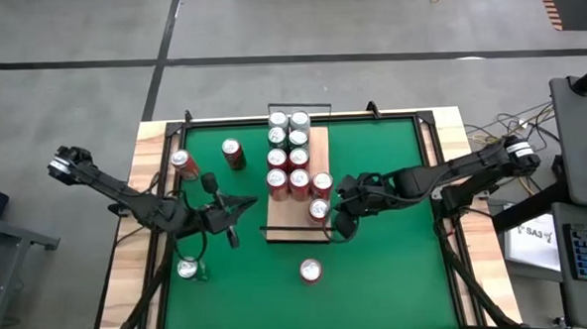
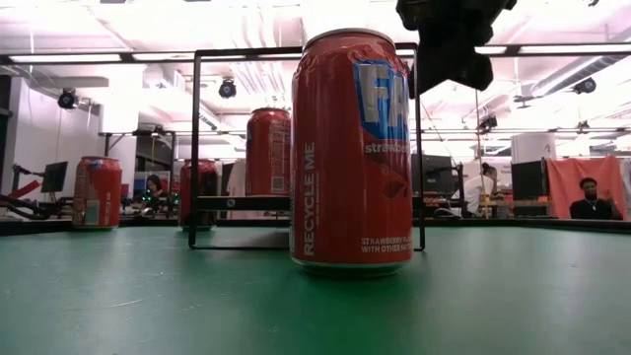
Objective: Place canned beverage on shelf
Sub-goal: Put the orange soda can on the shelf and aligned with the other orange soda can
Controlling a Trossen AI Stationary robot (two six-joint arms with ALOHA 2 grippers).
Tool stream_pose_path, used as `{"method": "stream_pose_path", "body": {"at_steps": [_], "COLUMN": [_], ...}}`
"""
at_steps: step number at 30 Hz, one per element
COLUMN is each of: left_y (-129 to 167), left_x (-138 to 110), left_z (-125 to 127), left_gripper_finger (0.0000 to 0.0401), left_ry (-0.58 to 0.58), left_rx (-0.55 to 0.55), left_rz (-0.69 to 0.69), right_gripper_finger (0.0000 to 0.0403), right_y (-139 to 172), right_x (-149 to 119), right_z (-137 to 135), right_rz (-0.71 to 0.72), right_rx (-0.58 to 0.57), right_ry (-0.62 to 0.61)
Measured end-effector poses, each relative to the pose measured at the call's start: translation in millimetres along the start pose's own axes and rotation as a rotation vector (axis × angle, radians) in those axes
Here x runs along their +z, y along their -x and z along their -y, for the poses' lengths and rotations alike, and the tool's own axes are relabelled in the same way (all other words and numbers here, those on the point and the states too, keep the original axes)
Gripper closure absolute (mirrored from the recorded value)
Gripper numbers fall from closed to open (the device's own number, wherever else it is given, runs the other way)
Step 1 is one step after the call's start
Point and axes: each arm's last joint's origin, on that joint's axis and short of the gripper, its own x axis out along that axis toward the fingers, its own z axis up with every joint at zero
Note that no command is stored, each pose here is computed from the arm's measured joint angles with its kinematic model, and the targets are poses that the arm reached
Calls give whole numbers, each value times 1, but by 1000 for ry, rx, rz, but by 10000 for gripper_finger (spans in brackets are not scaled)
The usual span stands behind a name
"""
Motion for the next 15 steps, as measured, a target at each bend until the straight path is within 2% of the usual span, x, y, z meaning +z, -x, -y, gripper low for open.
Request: {"method": "stream_pose_path", "body": {"at_steps": [5,15], "left_y": [6,13], "left_x": [1,-9], "left_z": [-6,-9], "left_gripper_finger": [399,401], "left_ry": [11,-3], "left_rx": [-79,-119], "left_rz": [53,-11], "right_gripper_finger": [394,394], "right_y": [-7,-12], "right_x": [7,19], "right_z": [-9,-21], "right_rz": [-1,-15], "right_rx": [-3,-16], "right_ry": [32,15]}}
